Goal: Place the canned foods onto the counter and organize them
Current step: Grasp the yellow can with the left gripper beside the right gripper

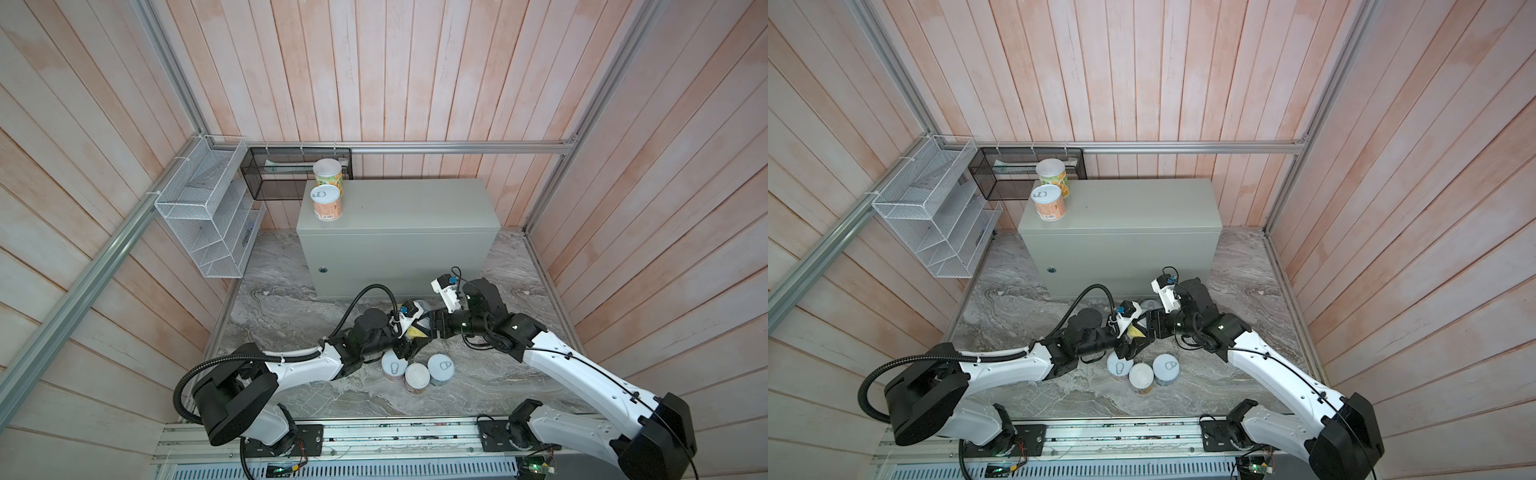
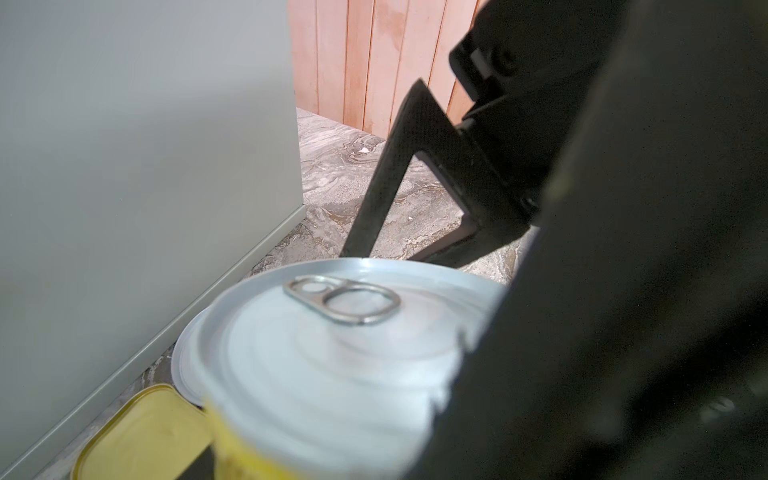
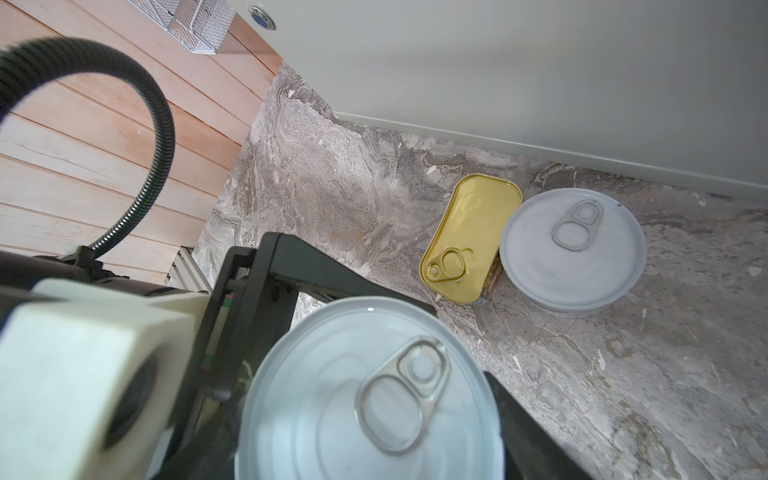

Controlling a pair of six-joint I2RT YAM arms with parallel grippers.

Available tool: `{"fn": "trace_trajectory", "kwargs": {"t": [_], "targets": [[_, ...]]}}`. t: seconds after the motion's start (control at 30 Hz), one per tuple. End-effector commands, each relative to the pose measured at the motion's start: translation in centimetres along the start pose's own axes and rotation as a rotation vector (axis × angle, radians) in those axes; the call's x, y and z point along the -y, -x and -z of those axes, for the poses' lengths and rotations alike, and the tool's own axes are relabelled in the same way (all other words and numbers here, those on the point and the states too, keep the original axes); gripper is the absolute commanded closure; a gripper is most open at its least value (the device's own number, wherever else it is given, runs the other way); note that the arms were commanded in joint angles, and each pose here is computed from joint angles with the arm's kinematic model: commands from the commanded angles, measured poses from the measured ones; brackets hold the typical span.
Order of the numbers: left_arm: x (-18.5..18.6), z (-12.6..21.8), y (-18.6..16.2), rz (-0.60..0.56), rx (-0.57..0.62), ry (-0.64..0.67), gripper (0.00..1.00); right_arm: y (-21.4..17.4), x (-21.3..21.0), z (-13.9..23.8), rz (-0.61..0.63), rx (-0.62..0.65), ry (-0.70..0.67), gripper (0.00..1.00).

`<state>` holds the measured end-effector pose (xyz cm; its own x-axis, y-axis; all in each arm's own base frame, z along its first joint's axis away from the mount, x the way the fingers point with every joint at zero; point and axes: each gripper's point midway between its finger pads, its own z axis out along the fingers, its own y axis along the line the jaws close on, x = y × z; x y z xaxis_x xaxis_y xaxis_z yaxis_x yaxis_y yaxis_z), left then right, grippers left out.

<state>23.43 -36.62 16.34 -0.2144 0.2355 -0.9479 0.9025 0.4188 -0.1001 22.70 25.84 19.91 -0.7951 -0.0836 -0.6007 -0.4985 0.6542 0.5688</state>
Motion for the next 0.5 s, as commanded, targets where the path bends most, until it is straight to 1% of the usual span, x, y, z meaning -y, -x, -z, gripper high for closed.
{"fn": "trace_trajectory", "kwargs": {"t": [0.0, 0.2, 0.3, 0.4, 0.47], "targets": [[1.12, 1.3, 4.37, -0.027, 0.15, -0.039, 0.42, -0.41, -0.16, 0.06, 0.008, -0.003, 0.027, 0.42], [1.07, 1.49, 4.65, -0.015, 0.16, -0.036, 0.44, -0.38, -0.06, 0.15, 0.009, 0.001, 0.025, 0.36], [1.11, 1.5, 4.82, -0.01, 0.159, -0.037, 0.44, -0.45, 0.17, 0.21, 0.01, 0.004, 0.016, 0.31], [1.12, 1.59, 4.91, -0.009, 0.161, -0.037, 0.44, -0.37, 0.28, 0.37, 0.011, 0.01, 0.011, 0.3], [1.14, 1.59, 5.01, -0.01, 0.161, -0.037, 0.44, -0.35, 0.29, 0.44, 0.011, 0.013, 0.011, 0.26]]}}
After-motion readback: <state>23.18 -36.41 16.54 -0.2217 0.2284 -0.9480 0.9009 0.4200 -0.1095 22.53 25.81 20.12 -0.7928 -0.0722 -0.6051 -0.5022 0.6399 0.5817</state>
